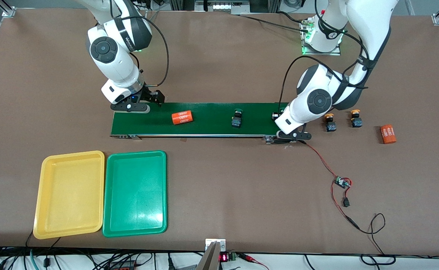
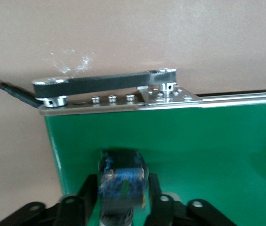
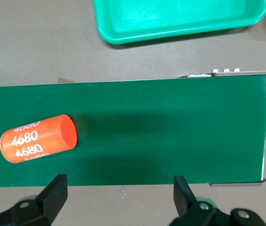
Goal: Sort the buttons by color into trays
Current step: 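Place the second green-ringed button on the conveyor with the left gripper, then grasp an orange-ringed button with the left gripper while the right gripper lowers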
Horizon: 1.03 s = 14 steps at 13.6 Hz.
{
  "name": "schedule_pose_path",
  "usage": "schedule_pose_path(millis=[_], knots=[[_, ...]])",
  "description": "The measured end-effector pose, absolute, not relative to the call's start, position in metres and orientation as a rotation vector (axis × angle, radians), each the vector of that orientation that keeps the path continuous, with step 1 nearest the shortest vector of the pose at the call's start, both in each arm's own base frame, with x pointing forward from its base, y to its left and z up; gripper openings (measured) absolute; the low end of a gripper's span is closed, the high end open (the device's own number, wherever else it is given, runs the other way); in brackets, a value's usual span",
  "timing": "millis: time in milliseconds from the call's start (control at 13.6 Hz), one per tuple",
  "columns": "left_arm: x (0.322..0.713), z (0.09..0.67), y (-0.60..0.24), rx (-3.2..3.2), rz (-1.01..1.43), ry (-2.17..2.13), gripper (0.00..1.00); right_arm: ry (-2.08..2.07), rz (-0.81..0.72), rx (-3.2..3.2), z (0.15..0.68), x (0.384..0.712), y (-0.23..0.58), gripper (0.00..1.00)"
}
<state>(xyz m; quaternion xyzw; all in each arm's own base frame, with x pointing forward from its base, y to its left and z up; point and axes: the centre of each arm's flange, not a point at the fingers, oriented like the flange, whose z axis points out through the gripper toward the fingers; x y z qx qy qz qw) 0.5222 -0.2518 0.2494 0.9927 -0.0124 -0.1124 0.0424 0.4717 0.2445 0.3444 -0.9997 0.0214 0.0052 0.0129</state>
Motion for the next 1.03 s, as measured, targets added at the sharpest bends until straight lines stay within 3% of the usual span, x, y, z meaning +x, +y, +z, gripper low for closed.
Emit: schedule_pose_path(millis=[295, 369, 738, 1033], knots=[[0.528, 0.27, -0.26, 3.034, -0.274, -0.026, 0.96, 0.064, 0.016, -3.115, 0.344, 0.471, 0.245, 1.0], [0.532, 0.28, -0.257, 3.034, -0.245, -0.011, 1.0, 0.063, 0.016, -3.115, 0.344, 0.471, 0.245, 1.0], [0.568, 0.3, -0.166, 3.026, -0.197, 0.236, 1.0, 0.062, 0.016, -3.115, 0.344, 0.471, 0.246, 1.0], [0.57, 0.283, -0.107, 3.017, -0.253, 0.365, 1.0, 0.069, 0.016, -3.115, 0.344, 0.471, 0.246, 1.0]])
